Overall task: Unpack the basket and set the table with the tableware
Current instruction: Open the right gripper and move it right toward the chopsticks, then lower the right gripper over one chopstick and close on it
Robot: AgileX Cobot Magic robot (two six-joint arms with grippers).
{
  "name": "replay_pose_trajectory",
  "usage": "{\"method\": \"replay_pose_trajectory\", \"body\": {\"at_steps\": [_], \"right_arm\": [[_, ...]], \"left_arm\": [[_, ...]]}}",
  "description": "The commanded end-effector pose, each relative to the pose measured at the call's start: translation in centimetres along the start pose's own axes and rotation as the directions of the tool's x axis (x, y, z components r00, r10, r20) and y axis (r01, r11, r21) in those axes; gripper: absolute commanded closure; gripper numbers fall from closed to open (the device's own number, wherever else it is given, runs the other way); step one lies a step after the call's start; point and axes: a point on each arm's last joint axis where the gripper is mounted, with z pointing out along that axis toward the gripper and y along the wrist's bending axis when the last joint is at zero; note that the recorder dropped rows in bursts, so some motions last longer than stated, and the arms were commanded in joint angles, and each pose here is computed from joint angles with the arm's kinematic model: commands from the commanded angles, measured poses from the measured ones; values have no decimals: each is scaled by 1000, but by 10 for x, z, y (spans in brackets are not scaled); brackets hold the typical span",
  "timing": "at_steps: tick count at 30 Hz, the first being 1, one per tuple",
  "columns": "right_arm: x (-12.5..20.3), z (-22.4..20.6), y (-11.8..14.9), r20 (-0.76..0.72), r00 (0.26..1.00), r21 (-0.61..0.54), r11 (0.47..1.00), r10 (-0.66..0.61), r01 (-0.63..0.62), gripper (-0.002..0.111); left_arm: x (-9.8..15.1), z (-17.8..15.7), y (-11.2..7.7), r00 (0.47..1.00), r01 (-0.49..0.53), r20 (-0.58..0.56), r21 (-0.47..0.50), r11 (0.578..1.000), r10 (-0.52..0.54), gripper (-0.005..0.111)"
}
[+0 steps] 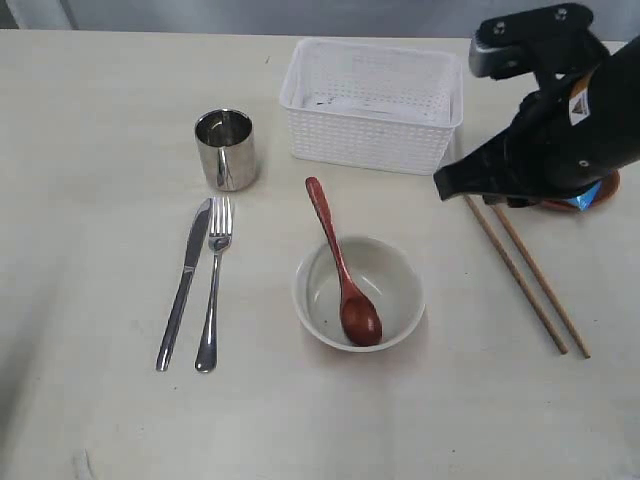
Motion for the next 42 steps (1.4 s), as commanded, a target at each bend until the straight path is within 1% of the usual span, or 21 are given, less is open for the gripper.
{"method": "replay_pose_trajectory", "body": {"at_steps": [1,3,5,10,12,17,20,23,25,26,28,34,42], "right_arm": [[3,25,-6,-114,993,85,996,-16,25,91],[4,34,-8,-145,989,112,993,-11,28,91],[4,42,-8,-171,985,130,991,-17,40,87],[6,63,-10,-231,972,167,983,-33,73,63],[8,71,-10,-259,965,177,980,-38,86,60],[12,89,-10,-316,947,186,975,-61,125,63],[11,94,-15,-313,948,188,974,-61,125,63],[9,96,-23,-296,954,188,977,-39,99,63],[8,97,-30,-286,958,173,982,-25,77,63],[7,98,-32,-272,961,145,986,-38,80,63],[6,99,-30,-262,963,98,991,-65,93,63],[12,121,-28,-315,944,76,989,-97,127,64],[1,124,-27,-252,956,59,983,-152,172,64]], "left_arm": [[0,0,0,1000,-2,9,-4,1000,2,107],[0,0,0,1000,-2,9,-4,1000,2,107],[0,0,0,1000,-2,9,-4,1000,2,107],[0,0,0,1000,-2,9,-4,1000,2,107],[0,0,0,1000,-2,9,-4,1000,2,107],[0,0,0,1000,-2,9,-4,1000,2,107],[0,0,0,1000,-2,9,-4,1000,2,107],[0,0,0,1000,-2,9,-4,1000,2,107],[0,0,0,1000,-2,9,-4,1000,2,107],[0,0,0,1000,-2,9,-4,1000,2,107],[0,0,0,1000,-2,9,-4,1000,2,107],[0,0,0,1000,-2,9,-4,1000,2,107],[0,0,0,1000,-2,9,-4,1000,2,107]]}}
